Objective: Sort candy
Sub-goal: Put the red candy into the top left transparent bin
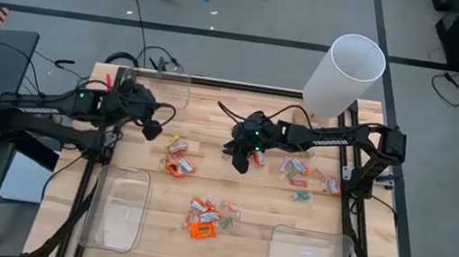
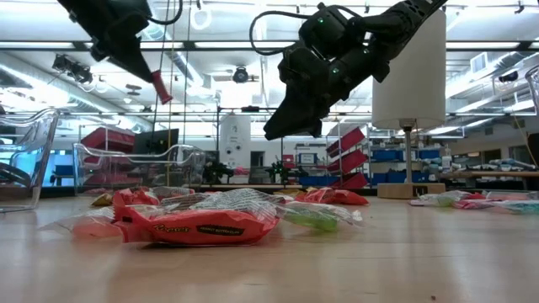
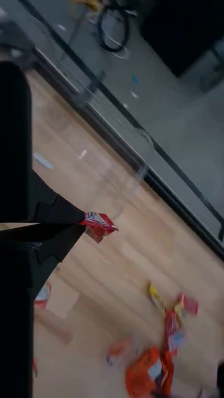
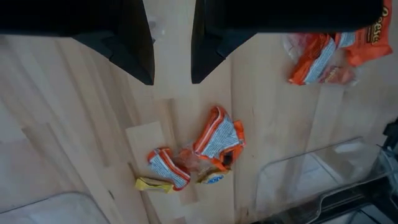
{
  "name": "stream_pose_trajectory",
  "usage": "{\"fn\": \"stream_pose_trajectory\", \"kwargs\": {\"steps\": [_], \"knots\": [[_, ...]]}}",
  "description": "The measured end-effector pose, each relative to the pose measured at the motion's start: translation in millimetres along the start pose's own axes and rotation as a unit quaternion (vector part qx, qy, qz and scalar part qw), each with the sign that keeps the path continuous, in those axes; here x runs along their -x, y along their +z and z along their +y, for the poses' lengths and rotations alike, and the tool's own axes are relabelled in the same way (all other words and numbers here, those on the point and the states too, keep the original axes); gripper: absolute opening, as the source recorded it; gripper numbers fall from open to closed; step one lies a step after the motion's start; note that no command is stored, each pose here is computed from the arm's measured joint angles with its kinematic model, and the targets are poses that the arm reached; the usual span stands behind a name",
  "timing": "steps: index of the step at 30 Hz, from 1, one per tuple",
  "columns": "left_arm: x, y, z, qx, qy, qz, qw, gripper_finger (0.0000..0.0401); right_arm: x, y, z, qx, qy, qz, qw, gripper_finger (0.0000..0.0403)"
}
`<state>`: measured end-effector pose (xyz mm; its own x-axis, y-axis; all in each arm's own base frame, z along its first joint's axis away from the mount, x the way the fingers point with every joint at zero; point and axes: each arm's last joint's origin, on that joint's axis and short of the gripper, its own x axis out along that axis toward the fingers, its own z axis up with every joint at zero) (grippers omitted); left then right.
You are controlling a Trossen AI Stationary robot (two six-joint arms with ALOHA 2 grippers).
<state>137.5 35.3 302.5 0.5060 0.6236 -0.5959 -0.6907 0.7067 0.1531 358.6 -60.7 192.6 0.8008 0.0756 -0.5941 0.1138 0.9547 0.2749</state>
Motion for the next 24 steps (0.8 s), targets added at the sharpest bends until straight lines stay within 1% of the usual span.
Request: {"fn": "stream_pose_trajectory", "kwargs": {"steps": [12, 24], "knots": [[-5, -7, 27, 0.039, 0.078, 0.05, 0.995, 0.0, 0, 0, 0, 0.004, -0.007, -0.001, 1.0, 0.0091], [-10, -14, 50, 0.072, 0.15, 0.107, 0.98, 0.0, 0, 0, 0, 0.01, -0.011, -0.002, 1.0, 0.0091]]}}
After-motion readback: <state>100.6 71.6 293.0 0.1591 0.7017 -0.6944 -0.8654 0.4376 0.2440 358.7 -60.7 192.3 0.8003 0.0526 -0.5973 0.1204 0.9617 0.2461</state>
